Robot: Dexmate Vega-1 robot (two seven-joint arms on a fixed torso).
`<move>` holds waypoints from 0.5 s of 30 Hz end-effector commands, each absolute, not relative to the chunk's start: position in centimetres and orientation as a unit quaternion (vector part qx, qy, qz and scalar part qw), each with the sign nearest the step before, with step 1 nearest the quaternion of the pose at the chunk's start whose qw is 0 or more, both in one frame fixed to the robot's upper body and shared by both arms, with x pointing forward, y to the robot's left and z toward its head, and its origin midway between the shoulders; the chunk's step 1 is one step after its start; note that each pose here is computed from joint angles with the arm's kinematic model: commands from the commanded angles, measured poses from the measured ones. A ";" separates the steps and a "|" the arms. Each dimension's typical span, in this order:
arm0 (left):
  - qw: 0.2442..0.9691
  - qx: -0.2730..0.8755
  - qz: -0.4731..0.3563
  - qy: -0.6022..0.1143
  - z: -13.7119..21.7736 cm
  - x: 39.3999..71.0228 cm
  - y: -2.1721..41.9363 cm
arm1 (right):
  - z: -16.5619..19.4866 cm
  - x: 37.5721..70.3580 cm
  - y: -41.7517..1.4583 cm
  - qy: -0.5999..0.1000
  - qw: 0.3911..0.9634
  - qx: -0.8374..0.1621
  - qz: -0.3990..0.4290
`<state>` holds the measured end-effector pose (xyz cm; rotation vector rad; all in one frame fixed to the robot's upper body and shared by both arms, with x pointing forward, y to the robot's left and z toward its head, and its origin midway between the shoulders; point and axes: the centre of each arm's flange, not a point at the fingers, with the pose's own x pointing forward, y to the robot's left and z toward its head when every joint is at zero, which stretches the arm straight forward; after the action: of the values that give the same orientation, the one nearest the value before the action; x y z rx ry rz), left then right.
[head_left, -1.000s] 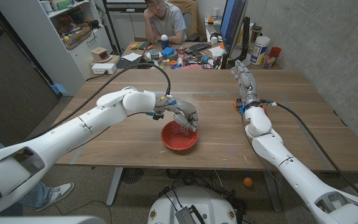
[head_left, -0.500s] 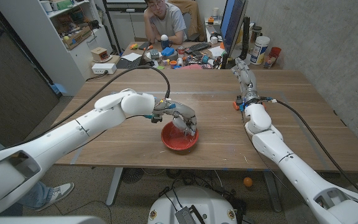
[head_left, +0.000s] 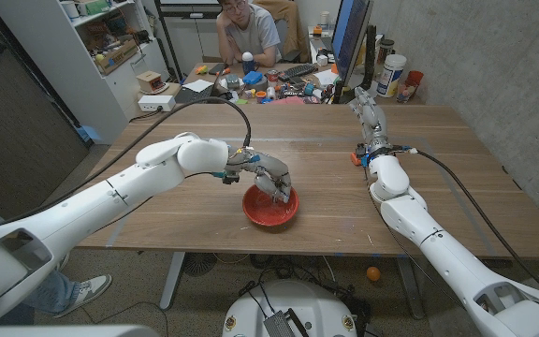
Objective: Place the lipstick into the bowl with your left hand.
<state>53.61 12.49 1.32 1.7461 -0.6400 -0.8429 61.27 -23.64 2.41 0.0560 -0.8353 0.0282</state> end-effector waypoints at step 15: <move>0.549 0.715 -0.351 -0.252 2.2 53.9 12.8 | 2.2 61.3 -23.4 -0.403 0.914 0.025 0.022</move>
<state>53.79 12.67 1.72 1.7748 -0.5751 -0.8701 61.25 -23.35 2.30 0.0537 -0.8324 0.0406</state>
